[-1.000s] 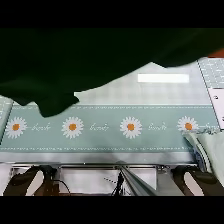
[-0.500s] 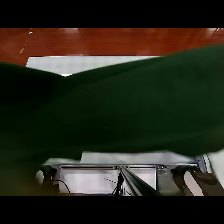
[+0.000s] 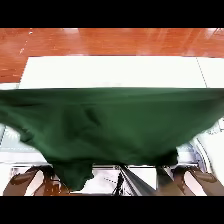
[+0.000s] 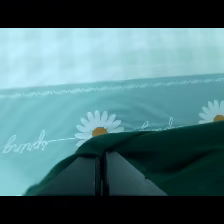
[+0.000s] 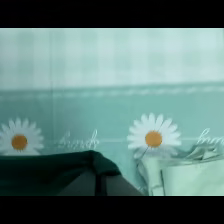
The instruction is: Fold the shirts.
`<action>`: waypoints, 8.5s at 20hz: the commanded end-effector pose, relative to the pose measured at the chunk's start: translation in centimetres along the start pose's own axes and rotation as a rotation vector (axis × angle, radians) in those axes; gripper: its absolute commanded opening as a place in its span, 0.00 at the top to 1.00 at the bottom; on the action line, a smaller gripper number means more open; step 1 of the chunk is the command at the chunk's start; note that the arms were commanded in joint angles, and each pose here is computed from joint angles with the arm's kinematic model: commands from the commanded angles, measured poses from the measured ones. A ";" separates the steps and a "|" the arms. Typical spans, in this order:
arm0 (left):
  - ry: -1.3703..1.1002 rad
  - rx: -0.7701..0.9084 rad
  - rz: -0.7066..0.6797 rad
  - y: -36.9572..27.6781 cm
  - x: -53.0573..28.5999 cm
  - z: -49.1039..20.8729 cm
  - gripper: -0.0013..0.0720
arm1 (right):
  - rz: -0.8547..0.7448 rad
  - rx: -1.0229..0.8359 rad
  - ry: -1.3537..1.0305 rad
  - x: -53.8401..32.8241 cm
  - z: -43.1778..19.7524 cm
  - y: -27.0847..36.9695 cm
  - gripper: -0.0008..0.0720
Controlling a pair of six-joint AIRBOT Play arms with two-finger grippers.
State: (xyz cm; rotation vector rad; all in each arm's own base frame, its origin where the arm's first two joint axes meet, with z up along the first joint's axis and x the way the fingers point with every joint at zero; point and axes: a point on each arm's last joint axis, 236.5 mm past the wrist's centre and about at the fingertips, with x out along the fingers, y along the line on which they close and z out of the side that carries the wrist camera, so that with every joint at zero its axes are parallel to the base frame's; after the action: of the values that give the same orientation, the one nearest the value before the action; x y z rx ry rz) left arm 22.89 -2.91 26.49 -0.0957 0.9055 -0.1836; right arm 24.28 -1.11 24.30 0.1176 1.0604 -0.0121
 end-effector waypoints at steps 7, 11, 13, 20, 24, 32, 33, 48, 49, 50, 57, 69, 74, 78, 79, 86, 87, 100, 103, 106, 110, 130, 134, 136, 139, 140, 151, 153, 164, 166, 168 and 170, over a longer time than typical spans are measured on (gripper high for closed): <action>-0.129 -0.212 -0.215 4.8 23.2 12.5 0.96 | 0.234 0.165 -0.137 23.3 14.7 1.5 0.95; -0.160 -0.330 -0.220 6.9 30.8 14.1 0.96 | 0.267 0.296 -0.304 28.8 19.6 0.9 0.95; -0.190 -0.343 -0.188 7.6 34.1 14.5 0.96 | 0.242 0.309 -0.350 31.5 20.7 0.6 0.95; -0.178 -0.260 -0.119 9.1 41.4 12.4 0.96 | 0.209 0.336 -0.263 40.1 17.9 0.5 0.95; -0.151 -0.249 -0.112 10.1 41.8 11.5 0.96 | 0.222 0.331 -0.189 40.2 16.3 0.8 0.95; 0.320 -0.163 -0.245 7.0 39.5 1.5 0.96 | 0.192 0.208 0.222 38.1 6.8 2.3 0.95; 0.343 -0.154 -0.212 7.8 39.5 0.8 0.96 | 0.177 0.199 0.234 38.1 6.5 1.9 0.95; 0.295 -0.273 -0.161 10.7 39.5 1.9 0.58 | 0.201 0.211 0.333 37.3 4.4 2.7 0.47; 0.317 -0.270 -0.169 10.7 38.9 1.7 0.41 | 0.207 0.153 0.372 36.7 3.4 2.6 0.45; 0.341 -0.267 -0.173 11.1 38.0 1.6 0.37 | 0.185 0.107 0.428 36.0 2.1 1.7 0.45; 0.497 -0.446 -0.114 16.4 28.0 -5.6 0.37 | -0.108 0.052 0.568 28.7 -4.6 -8.4 0.32; 0.564 -0.630 -0.252 7.5 25.8 -23.3 0.18 | 0.284 0.220 0.272 28.5 -5.7 -1.2 0.24; 0.515 -0.622 -0.211 8.4 26.8 -22.7 0.18 | 0.284 0.220 0.272 28.5 -5.8 -1.2 0.24; 0.505 -0.625 -0.236 7.0 28.8 -22.4 0.23 | 0.285 0.221 0.272 28.5 -5.7 -1.2 0.25; 0.512 -0.631 -0.254 6.3 29.5 -22.3 0.47 | 0.285 0.221 0.273 28.5 -5.8 -1.2 0.24; 0.575 -0.641 -0.300 5.4 29.9 -23.4 0.96 | 0.217 0.190 0.346 28.4 -7.8 -2.7 0.25; 0.573 -0.658 -0.302 5.6 29.7 -23.4 0.96 | 0.189 0.193 0.387 28.4 -9.1 -3.6 0.25; 0.563 -0.655 -0.332 6.1 29.1 -23.5 0.95 | 0.341 0.363 0.545 31.2 -18.4 2.8 0.25; 0.560 -0.653 -0.330 6.1 29.1 -23.3 0.95 | 0.338 0.367 0.510 31.9 -17.7 4.1 0.56; 0.525 -0.619 -0.335 6.8 28.8 -21.2 0.95 | 0.423 0.330 0.471 30.6 -15.3 5.8 0.95; 0.290 -0.504 -0.344 9.0 26.6 -10.3 0.95 | 0.422 0.218 0.132 26.3 -3.7 5.4 0.95; 0.076 -0.530 -0.428 10.4 41.3 7.8 0.95 | 0.346 0.339 -0.097 40.2 9.8 4.4 0.95; 0.101 -0.560 -0.431 11.7 41.5 6.7 0.53 | 0.284 0.260 -0.074 41.1 8.7 3.2 0.95; 0.124 -0.580 -0.448 12.5 40.6 6.1 0.52 | 0.256 0.238 -0.063 41.3 8.3 2.6 0.95; 0.191 -0.608 -0.501 13.1 38.9 4.5 0.52 | 0.255 0.220 -0.033 41.3 7.6 2.7 0.94; 0.213 -0.611 -0.521 13.1 38.2 4.0 0.52 | 0.251 0.202 -0.012 41.3 7.0 2.7 0.94; 0.262 -0.562 -0.596 11.7 34.1 3.9 0.52 | 0.199 0.293 -0.012 37.0 7.6 -2.8 0.33; 0.265 -0.557 -0.598 11.4 34.2 3.9 0.52 | 0.349 0.404 -0.002 36.9 7.9 -1.8 0.19; 0.298 -0.495 -0.629 8.2 34.8 3.9 0.52 | 0.565 0.546 0.185 43.4 3.8 6.2 0.19; 0.293 -0.496 -0.648 7.5 34.8 4.3 0.55 | 0.561 0.525 0.170 43.6 4.1 7.5 0.78; 0.259 -0.515 -0.697 6.5 34.2 5.6 0.57 | 0.594 0.490 0.130 41.4 5.6 8.2 0.95; 0.211 -0.534 -0.758 5.4 33.1 7.3 0.67 | 0.619 0.421 0.065 37.3 7.7 8.3 0.95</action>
State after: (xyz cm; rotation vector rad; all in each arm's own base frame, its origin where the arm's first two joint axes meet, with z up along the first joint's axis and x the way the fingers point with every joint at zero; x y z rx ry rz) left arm 48.53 -2.96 2.20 -0.8787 1.1424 -0.6071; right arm 49.71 7.39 -7.73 0.8612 1.0969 0.2693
